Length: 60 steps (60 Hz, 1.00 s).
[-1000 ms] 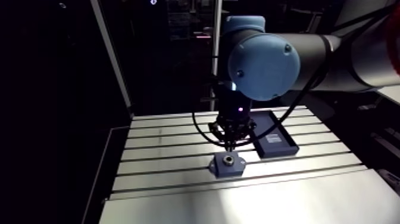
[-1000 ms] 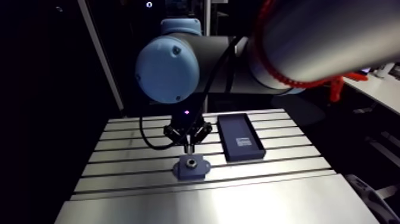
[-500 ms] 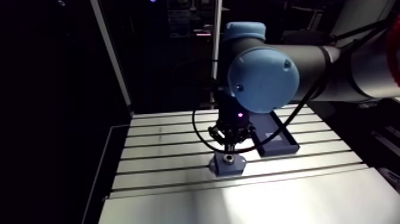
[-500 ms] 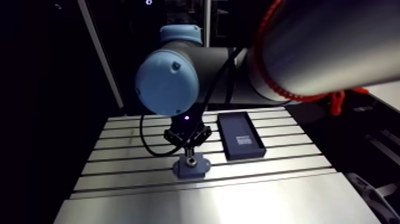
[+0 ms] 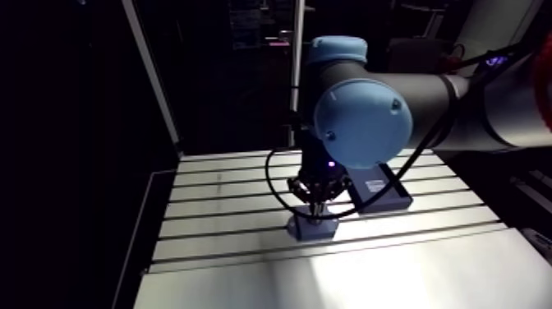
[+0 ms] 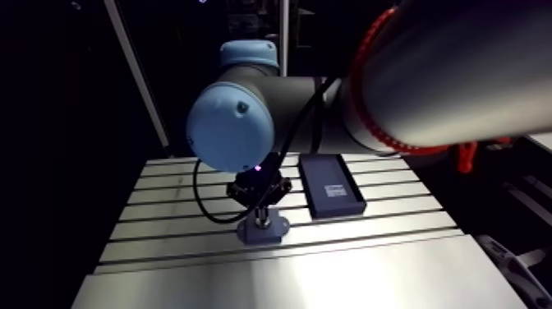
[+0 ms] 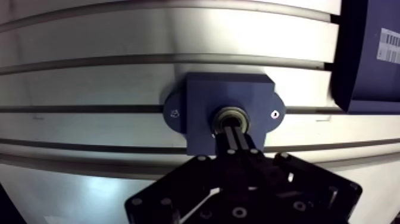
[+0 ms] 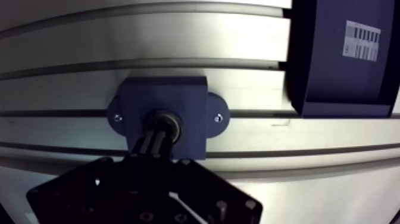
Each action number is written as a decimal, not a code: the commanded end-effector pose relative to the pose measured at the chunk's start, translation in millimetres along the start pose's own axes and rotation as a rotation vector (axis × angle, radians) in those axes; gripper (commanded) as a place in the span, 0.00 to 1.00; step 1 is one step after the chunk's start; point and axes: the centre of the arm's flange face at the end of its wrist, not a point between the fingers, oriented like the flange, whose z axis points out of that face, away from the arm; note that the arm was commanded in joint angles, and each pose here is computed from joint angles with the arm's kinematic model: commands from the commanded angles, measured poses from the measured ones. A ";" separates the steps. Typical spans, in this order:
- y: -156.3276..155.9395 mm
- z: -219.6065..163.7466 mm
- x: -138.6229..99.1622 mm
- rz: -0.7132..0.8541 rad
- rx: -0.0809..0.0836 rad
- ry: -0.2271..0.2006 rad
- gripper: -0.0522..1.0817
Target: Pick up the bearing and press it into the housing until flush.
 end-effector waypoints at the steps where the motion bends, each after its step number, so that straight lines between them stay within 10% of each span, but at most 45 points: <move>1: 0.8 4.2 0.3 0.001 0.001 -0.008 0.88; 60: 1.5 12.1 4.2 -0.005 0.002 -0.019 0.88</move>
